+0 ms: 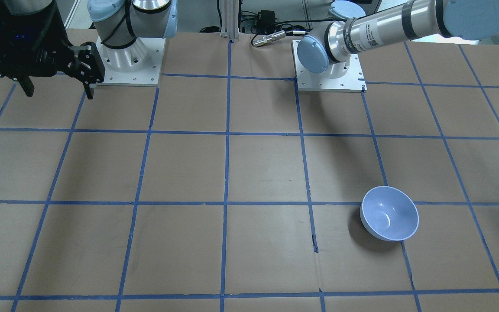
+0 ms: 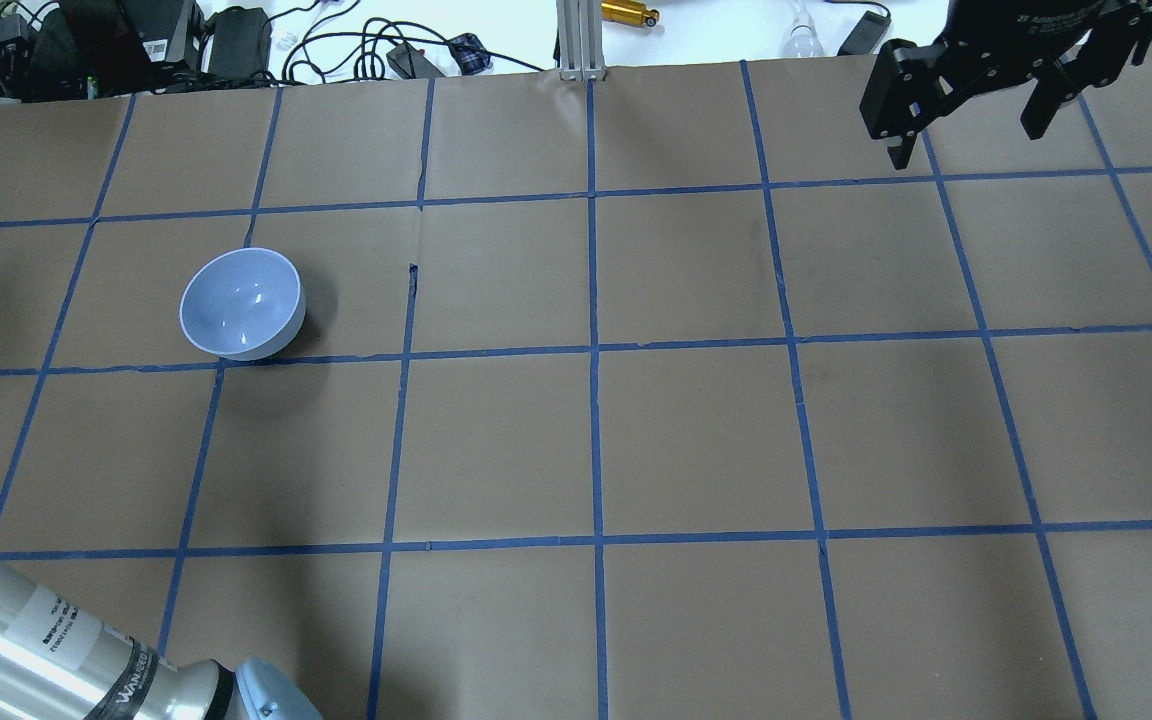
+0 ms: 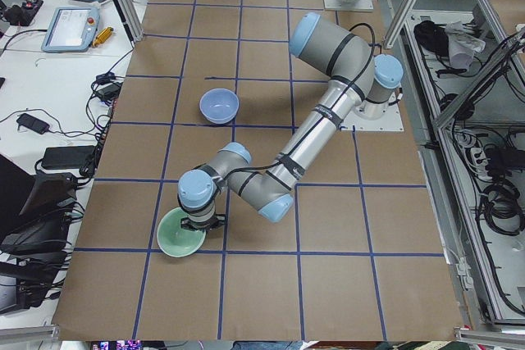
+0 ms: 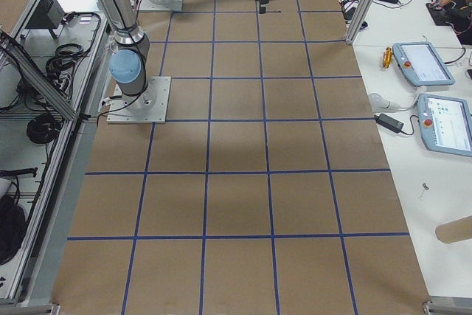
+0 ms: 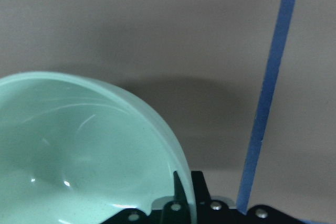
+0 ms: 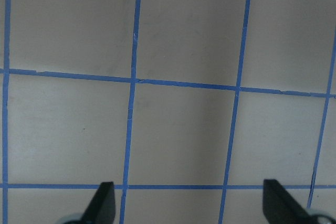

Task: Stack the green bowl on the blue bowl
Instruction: 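Close the left gripper on the green bowl rim and lift it, then carry the green bowl with the left gripper over the blue bowl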

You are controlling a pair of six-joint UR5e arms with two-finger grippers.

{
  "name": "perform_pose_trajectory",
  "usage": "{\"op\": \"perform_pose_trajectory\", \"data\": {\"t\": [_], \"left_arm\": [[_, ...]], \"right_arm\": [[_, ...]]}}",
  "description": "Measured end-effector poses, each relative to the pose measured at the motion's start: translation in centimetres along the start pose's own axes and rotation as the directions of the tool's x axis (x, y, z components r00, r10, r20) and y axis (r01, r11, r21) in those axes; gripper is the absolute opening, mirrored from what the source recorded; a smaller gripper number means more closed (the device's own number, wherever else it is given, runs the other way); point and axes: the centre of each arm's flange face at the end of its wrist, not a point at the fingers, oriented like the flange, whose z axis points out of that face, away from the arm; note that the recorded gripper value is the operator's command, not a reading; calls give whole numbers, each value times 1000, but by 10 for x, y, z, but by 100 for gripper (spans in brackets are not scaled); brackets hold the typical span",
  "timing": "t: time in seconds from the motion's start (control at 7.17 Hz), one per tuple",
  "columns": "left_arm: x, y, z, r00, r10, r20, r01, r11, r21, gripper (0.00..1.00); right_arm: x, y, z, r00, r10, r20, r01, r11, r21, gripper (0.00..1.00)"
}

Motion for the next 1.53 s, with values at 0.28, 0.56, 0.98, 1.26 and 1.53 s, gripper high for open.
{"op": "perform_pose_trajectory", "data": {"t": [0.28, 0.56, 0.98, 1.26, 1.53], "left_arm": [[-1, -43, -54, 999, 44, 18, -44, 999, -13, 0], [8, -134, -108, 992, 123, 32, -122, 992, -10, 0], [40, -312, -140, 975, 216, 47, -219, 974, 62, 0], [78, -393, -128, 976, 218, 16, -219, 971, 94, 0], [114, -427, -111, 977, 214, 18, -214, 972, 94, 0]], "right_arm": [[0, 0, 0, 1000, 0, 0, 0, 1000, 0, 100], [0, 0, 0, 1000, 0, 0, 0, 1000, 0, 100], [0, 0, 0, 1000, 0, 0, 0, 1000, 0, 100], [0, 0, 0, 1000, 0, 0, 0, 1000, 0, 100], [0, 0, 0, 1000, 0, 0, 0, 1000, 0, 100]]}}
